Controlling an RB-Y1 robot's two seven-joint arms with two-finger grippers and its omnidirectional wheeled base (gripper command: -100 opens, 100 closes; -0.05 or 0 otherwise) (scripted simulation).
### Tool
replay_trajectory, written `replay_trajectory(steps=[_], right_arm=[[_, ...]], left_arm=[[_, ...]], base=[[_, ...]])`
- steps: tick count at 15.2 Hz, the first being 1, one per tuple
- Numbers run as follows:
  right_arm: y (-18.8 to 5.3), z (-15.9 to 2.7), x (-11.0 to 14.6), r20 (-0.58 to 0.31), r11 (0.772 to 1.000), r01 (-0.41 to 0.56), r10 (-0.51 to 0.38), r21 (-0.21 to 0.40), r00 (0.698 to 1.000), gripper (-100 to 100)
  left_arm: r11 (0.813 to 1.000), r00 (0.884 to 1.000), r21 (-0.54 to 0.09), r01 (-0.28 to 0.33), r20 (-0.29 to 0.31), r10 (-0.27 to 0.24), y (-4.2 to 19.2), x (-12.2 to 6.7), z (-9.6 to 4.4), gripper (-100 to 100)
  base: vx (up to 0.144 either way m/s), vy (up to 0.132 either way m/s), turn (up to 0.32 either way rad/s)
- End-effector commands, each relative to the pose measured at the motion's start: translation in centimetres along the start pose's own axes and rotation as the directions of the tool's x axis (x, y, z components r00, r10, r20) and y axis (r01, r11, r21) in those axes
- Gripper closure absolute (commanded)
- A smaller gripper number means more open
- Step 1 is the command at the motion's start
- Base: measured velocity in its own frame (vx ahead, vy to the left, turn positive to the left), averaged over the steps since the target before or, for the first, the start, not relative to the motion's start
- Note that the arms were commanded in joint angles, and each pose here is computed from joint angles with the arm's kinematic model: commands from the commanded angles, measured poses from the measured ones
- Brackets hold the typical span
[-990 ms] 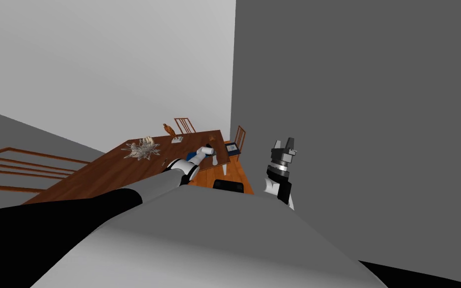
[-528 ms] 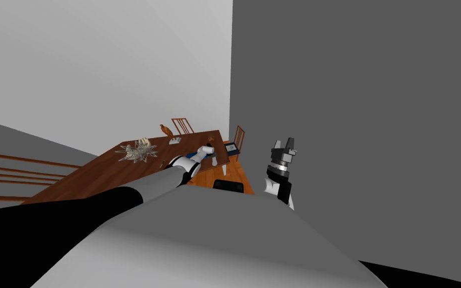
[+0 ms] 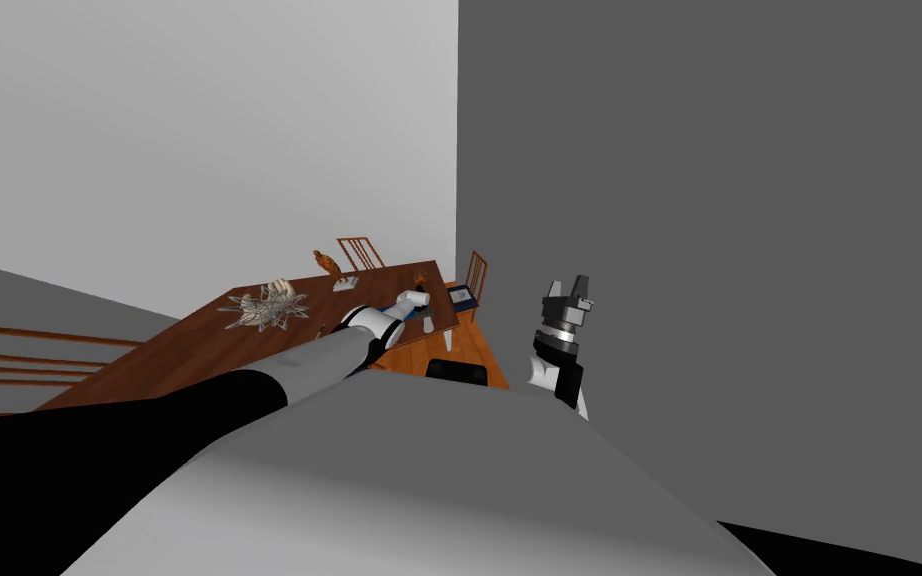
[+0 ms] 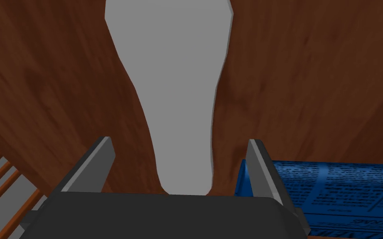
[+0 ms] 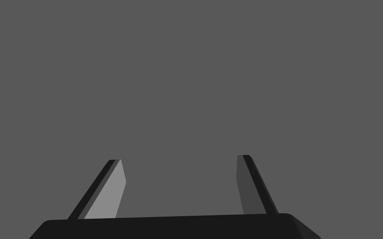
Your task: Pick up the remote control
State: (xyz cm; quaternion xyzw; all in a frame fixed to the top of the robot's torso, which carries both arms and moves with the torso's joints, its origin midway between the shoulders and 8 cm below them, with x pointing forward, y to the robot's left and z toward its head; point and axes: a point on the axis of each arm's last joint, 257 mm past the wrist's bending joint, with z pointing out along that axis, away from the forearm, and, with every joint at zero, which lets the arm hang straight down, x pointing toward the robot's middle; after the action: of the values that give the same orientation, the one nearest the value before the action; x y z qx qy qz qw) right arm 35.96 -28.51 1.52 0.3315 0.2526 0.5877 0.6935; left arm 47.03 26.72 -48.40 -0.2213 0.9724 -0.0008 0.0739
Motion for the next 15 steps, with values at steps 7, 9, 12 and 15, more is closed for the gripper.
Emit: replay_trajectory(steps=[7,9,12,15], right_arm=[[0.0,0.0,0.0,0.0,1.0,0.0,0.0,0.0,1.0,0],[0.0,0.0,0.0,0.0,1.0,0.0,0.0,0.0,1.0,0],[0.0,0.0,0.0,0.0,1.0,0.0,0.0,0.0,1.0,0],[0.0,0.0,0.0,0.0,1.0,0.0,0.0,0.0,1.0,0]], left_arm=[[1.0,1.0,-0.002,0.016,0.002,-0.016,0.2,1.9,1.9,-100],[1.0,1.0,-0.002,0.016,0.001,-0.016,0.3,1.8,1.8,100],[1.0,1.0,-0.002,0.016,0.001,-0.016,0.3,1.8,1.7,100],[1.0,1.0,-0.001,0.003,0.0,-0.003,0.1,0.4,0.4,100]], base=[[0.03,0.029,-0.039],[0.007,0.01,0.0],[0.0,0.0,0.0],[-0.027,-0.026,0.044]])
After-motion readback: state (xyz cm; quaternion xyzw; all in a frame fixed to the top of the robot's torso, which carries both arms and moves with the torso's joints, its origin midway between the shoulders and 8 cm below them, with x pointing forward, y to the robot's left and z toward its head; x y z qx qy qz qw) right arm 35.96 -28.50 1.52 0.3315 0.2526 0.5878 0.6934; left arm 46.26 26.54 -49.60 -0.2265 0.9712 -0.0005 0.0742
